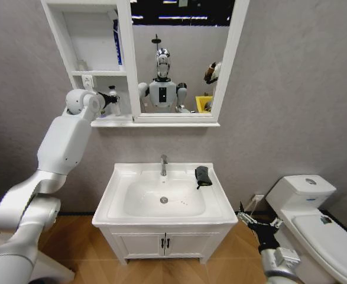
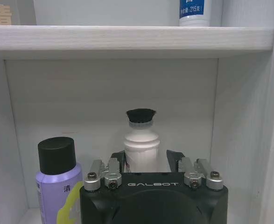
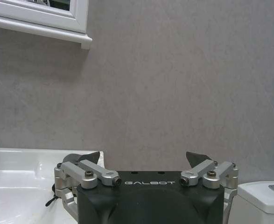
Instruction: Move facial cleanser and shampoo from washbasin to cabinet, then wipe washbasin with towel.
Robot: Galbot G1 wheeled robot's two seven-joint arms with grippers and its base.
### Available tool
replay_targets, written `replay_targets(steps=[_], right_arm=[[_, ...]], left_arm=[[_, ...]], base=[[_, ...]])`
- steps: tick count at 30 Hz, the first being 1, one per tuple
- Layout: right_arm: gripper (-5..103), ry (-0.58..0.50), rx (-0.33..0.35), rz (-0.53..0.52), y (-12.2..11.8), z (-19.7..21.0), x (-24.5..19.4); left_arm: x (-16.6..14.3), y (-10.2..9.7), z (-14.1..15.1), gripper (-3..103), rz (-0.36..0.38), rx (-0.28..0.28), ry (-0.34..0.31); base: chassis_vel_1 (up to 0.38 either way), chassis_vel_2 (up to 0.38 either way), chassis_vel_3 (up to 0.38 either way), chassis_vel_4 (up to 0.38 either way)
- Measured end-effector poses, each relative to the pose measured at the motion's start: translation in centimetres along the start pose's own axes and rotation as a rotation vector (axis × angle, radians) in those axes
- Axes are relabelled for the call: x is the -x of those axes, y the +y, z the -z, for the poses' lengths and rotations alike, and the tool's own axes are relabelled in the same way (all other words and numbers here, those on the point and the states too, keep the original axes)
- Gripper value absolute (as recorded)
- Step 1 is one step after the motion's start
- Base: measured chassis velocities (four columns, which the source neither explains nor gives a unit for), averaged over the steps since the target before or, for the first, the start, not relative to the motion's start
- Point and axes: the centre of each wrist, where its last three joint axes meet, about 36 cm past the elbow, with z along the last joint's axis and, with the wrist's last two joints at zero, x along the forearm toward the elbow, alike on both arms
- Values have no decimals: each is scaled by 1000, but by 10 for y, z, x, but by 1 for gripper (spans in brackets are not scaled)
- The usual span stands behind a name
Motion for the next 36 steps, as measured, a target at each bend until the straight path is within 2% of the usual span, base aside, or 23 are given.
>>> replay_targets(steps=[3, 5, 6, 7, 8, 9, 11, 13, 14, 18, 20, 21, 24, 25, 28, 29, 31, 32, 33, 34, 35, 36], right_arm=[[100, 3, -2, 0, 0, 0, -1], [100, 2, -3, 0, 0, 0, -1], [100, 1, -4, 0, 0, 0, -1], [100, 1, -4, 0, 0, 0, -1], [100, 0, -4, 0, 0, 1, -1], [100, 0, -4, 0, 0, 1, -1], [100, -2, -5, 0, 0, 1, -2], [100, -3, -6, 0, 0, 1, -2], [100, -3, -7, -1, 1, 1, -3], [100, -3, -7, -3, 0, 0, -4], [100, -5, -7, -5, 0, 0, -5], [100, -5, -7, -5, 0, 0, -5], [100, -16, 10, -6, 0, 4, -4], [100, -16, 10, -6, 0, 4, -4], [100, -36, 32, -16, -3, 16, 2], [100, -36, 32, -16, -3, 16, 2], [100, -50, 31, -21, -6, 22, 8], [100, -50, 31, -21, -6, 22, 8], [100, -52, 29, -21, -6, 23, 10], [100, -56, 21, -19, -7, 25, 12], [100, -55, 17, -17, -7, 25, 12], [100, -55, 17, -17, -7, 25, 12]], left_arm=[[0, 2, 0, 66, 8, -2, -6], [0, 3, 0, 66, 10, -3, -10], [-1, 4, 1, 72, 11, -5, -15], [-1, 4, 1, 72, 11, -5, -15], [-1, 4, 1, 83, 10, -10, -20], [-1, 4, 1, 83, 10, -10, -20], [-3, 5, 3, 93, 9, -15, -30], [-6, 5, 4, 93, 8, -17, -36], [-11, 4, 4, 99, 5, -21, -44], [-26, 1, 6, 100, -10, -28, -69], [-53, -4, 9, 100, -25, -23, -116], [-53, -4, 9, 100, -25, -23, -116], [-98, 0, 2, 100, -29, -46, -155], [-98, 0, 2, 100, -29, -46, -155], [-165, 2, -30, 100, -37, -14, -191], [-165, 2, -30, 100, -37, -14, -191], [-213, 3, -70, 100, -25, -2, -218], [-213, 3, -70, 100, -25, -2, -218], [-228, 2, -90, 100, -20, -2, -204], [-254, 4, -127, 100, 3, -15, -195], [-266, 7, -150, 100, 28, -28, -194], [-266, 7, -150, 100, 28, -28, -194]], base=[[0, 0, 0, 0], [0, 0, 0, 0], [0, 0, 0, 0], [0, 0, 0, 0], [0, 0, 0, 0], [0, 0, 0, 0], [0, 0, 0, 0], [0, 0, 0, 0], [0, 0, 0, 0], [0, 0, 0, 0], [0, 0, 0, 0], [0, 0, 0, 0], [0, 0, 0, 0], [0, 0, 0, 0], [0, 0, 0, 0], [0, 0, 0, 0], [0, 0, 0, 0], [0, 0, 0, 0], [0, 0, 0, 0], [0, 0, 0, 0], [0, 0, 0, 0], [0, 0, 0, 0]])
